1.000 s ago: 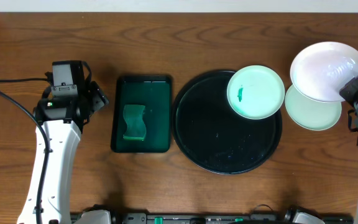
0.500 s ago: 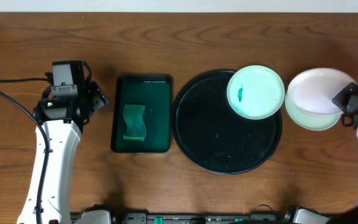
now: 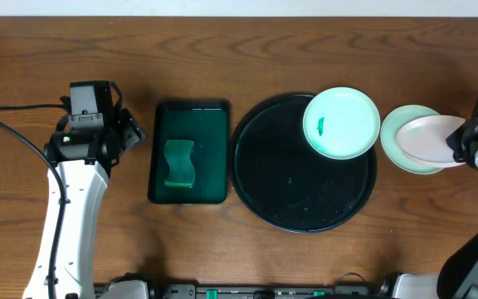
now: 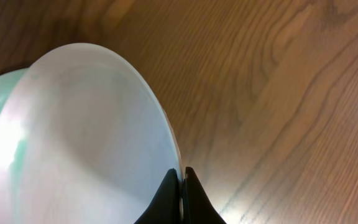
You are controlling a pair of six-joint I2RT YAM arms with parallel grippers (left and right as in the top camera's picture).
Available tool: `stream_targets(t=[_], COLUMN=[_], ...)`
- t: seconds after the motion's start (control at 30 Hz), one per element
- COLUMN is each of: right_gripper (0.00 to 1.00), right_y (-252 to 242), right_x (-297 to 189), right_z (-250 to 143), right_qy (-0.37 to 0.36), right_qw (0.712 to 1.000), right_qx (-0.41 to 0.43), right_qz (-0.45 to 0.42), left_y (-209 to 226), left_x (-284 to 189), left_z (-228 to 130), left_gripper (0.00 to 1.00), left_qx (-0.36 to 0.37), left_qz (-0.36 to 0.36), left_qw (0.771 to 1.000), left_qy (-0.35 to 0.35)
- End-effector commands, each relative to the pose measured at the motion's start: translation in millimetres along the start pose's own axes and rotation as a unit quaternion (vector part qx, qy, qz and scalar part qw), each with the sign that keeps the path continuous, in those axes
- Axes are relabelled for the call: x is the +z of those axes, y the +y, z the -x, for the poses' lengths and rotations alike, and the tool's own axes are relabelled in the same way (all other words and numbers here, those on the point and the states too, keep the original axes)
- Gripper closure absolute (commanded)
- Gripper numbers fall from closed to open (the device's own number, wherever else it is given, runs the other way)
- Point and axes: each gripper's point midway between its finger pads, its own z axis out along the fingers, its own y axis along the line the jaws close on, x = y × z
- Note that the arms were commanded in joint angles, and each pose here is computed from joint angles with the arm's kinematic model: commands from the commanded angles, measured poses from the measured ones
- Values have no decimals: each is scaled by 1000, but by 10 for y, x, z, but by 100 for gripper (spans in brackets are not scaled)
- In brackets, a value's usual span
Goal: Clean dirty plates on tray and stack at the side
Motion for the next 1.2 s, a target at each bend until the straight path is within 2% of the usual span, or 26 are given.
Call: stream_targets(t=[0.0,0.17,0.33,0.5,0.6,0.7,0.87,1.03,1.17], right_gripper=[99,99,97,58,50,43,41,41,41], right_y=[2,239,259,270,370,614,905,1268,1435], right_x=[110,303,356,318,232,30,-350,-748,-925], right_z=[26,-130,-173,-146,-122,-111,-63,-152,-308], right_qy=[5,45,54,48,48,51,31,23,24], right_qw=[1000,998,997,996,993,979,953,910,888], right_qx=[16,-27,-38,-55,-71,-119,-181,-252,-299], right_qz=[-9,35,35,42,77,156,240,328,349], left_y=[22,22,22,22,21,21,22,21,21], left_x=[-43,-43,-43,-43,-43,-43,-44,-43,-43], left_z=[46,46,46,46,46,46,47,46,46], left_gripper=[18,18,18,18,18,18,18,18,18], left_qx=[-5,-5,-5,-5,-5,-5,-5,-5,-5], left_qz=[4,4,4,4,4,4,4,4,4], left_qw=[1000,1000,1000,1000,1000,1000,1000,1000,1000], left_qy=[-8,-8,-8,-8,-8,-8,-8,-8,-8])
